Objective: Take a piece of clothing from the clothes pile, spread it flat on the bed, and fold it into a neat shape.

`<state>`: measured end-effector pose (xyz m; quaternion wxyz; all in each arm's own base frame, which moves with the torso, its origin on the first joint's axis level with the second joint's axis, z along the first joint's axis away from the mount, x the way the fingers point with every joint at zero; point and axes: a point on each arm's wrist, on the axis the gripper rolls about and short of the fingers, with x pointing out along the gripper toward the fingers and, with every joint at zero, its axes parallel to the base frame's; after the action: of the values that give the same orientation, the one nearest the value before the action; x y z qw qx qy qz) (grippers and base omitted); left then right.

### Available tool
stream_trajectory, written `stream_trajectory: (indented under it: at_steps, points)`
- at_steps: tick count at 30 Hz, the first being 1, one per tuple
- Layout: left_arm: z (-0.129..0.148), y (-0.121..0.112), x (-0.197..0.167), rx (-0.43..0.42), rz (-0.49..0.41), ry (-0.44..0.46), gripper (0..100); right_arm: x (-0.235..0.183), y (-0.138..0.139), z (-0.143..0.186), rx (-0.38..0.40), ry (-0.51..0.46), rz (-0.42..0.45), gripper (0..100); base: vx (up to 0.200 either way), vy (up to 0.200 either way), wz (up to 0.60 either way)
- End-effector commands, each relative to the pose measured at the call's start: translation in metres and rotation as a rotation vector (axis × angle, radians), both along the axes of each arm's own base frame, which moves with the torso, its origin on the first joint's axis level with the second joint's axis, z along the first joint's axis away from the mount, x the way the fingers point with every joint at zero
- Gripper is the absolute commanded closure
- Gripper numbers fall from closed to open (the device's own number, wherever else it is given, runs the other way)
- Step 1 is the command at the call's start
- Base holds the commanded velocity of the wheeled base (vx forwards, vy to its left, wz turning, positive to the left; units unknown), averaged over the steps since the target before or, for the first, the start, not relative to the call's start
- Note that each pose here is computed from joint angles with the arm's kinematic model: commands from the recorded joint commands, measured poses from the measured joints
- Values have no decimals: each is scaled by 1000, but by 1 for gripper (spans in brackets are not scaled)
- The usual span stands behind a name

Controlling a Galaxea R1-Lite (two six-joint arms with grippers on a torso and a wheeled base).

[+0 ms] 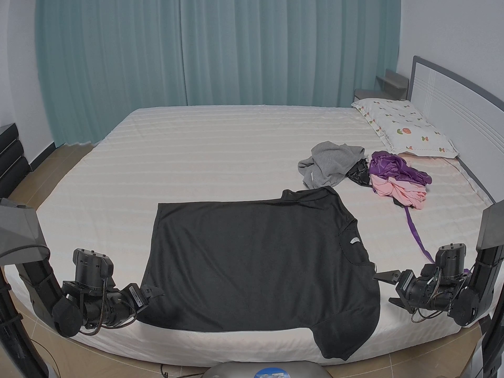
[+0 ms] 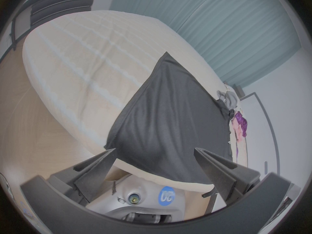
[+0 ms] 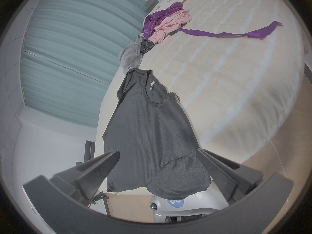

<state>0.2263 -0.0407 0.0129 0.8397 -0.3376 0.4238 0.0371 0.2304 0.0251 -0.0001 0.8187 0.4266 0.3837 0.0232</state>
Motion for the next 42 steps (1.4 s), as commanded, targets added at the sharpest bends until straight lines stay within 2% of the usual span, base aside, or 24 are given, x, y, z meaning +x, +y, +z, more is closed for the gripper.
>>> stream_trajectory:
  at_steps: [1, 8, 9, 11, 18, 26, 27, 38, 42]
  points:
    - [-17, 8, -3, 31, -3, 74, 0, 0, 0, -1, 0, 5, 1, 0, 0, 0, 0]
    - [-30, 7, 0, 63, -24, 108, 0, 0, 0, -3, 0, 12, 3, 0, 0, 0, 0]
    - [-35, 7, 2, 108, -34, 102, 0, 0, 0, -3, -1, 11, 1, 0, 0, 0, 0]
    - [-37, 7, 5, 134, -32, 84, 0, 0, 0, -3, -1, 11, 1, 0, 0, 0, 0]
    - [-57, 6, 12, 190, -10, 70, 0, 1, 0, -3, 2, -2, 3, 0, 0, 0, 0]
    - [-59, 6, 13, 192, -15, 53, 0, -1, 0, -8, 1, -18, 2, 0, 0, 0, 0]
    - [-59, 6, 13, 193, -14, 53, 100, -1, 0, -8, 2, -19, 1, 0, 0, 0, 0]
    - [-44, 10, 5, 170, 23, 29, 100, -5, 2, -11, -2, -27, 10, 0, 0, 0, 0]
    - [-42, 11, 1, 170, 24, 30, 100, -4, 1, -12, -26, -27, -4, 0, 0, 0, 0]
